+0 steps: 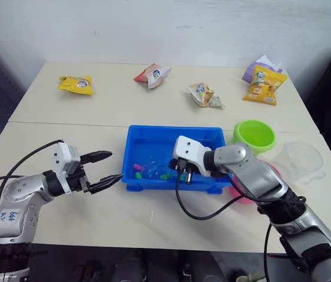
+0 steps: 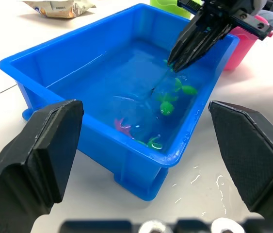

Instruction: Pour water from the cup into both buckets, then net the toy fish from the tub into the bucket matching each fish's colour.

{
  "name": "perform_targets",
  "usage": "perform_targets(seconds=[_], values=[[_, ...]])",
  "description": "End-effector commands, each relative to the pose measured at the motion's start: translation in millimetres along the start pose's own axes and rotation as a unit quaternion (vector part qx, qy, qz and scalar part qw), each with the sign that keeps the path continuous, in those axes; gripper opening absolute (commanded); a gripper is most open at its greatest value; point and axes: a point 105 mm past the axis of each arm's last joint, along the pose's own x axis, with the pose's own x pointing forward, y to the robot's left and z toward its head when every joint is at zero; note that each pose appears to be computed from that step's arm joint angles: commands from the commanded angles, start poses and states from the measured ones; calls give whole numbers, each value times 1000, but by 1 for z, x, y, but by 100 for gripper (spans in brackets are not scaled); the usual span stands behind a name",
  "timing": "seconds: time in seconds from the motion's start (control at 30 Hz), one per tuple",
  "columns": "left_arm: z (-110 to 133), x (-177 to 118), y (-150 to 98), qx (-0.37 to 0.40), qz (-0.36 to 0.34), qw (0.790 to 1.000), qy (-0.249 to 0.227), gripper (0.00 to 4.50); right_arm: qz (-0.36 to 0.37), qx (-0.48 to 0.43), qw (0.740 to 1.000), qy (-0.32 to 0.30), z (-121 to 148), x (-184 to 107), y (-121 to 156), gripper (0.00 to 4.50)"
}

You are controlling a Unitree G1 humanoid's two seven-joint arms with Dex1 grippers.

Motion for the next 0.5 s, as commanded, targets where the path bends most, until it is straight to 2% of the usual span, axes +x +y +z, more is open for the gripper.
perform_targets(seconds=[0.03, 0.23, 0.5], values=[[8, -4, -1, 16, -1, 1000, -12, 446, -28, -11, 999, -22, 5, -4, -9, 0], [9, -4, 0, 18, 0, 1000, -12, 446, -35, 28, 997, -55, 8, -6, -11, 0], [10, -5, 2, 20, 1, 1000, -12, 446, -43, 30, 997, -62, 3, -22, -13, 0]])
